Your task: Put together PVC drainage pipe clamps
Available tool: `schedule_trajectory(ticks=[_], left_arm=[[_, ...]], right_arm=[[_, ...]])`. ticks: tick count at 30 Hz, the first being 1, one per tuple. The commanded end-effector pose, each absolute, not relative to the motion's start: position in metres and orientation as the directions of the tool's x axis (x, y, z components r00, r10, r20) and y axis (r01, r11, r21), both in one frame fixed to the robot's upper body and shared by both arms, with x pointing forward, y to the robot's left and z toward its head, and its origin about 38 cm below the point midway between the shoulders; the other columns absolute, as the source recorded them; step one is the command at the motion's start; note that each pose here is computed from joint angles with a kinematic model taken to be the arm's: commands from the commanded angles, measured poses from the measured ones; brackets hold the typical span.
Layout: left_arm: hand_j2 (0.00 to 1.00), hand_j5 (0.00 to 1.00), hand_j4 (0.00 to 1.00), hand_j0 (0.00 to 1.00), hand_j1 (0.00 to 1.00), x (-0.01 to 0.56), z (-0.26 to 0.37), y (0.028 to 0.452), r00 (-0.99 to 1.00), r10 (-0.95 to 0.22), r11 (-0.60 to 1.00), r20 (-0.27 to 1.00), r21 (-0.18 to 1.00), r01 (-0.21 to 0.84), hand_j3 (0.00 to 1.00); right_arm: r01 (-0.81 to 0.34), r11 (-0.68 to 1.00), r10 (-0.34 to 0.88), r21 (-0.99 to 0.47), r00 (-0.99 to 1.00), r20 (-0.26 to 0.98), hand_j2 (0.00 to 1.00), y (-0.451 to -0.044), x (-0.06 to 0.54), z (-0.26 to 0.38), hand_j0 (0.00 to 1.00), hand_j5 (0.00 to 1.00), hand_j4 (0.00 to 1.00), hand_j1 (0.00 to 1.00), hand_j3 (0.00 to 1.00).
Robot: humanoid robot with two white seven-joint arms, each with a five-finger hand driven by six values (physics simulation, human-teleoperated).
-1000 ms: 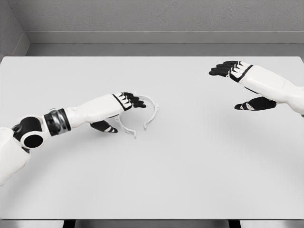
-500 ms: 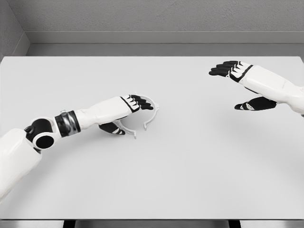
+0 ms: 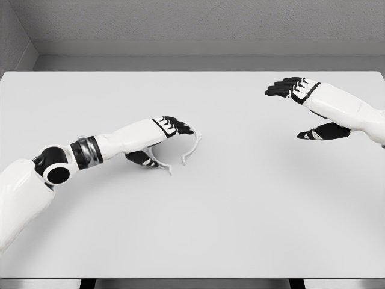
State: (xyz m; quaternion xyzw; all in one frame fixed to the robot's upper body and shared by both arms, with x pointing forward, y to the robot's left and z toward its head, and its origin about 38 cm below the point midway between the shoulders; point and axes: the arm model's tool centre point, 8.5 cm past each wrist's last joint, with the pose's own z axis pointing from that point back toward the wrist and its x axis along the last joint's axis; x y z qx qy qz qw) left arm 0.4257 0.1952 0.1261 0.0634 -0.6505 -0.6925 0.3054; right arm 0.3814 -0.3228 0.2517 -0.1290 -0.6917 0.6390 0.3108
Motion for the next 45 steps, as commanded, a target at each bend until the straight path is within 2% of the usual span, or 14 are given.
schedule_trajectory(ticks=[1,22,45], left_arm=[[1.00,1.00,1.00,1.00,1.00,0.426,0.125,0.193,-0.802,-0.504,0.045,0.321,0.937,0.347,1.00],[1.00,1.00,1.00,1.00,1.00,0.431,0.131,0.172,-0.818,-0.476,0.058,0.322,0.940,0.335,1.00],[1.00,1.00,1.00,1.00,1.00,0.437,0.132,0.170,-0.815,-0.484,0.064,0.319,0.942,0.331,1.00]], right_arm=[[-0.221,0.157,0.574,-0.963,-0.772,0.271,1.00,-0.323,0.381,0.252,1.00,1.00,1.00,1.00,1.00],[-0.222,0.158,0.572,-0.962,-0.774,0.272,1.00,-0.322,0.381,0.252,1.00,1.00,1.00,1.00,1.00],[-0.220,0.157,0.573,-0.963,-0.773,0.270,1.00,-0.323,0.381,0.253,1.00,1.00,1.00,1.00,1.00]])
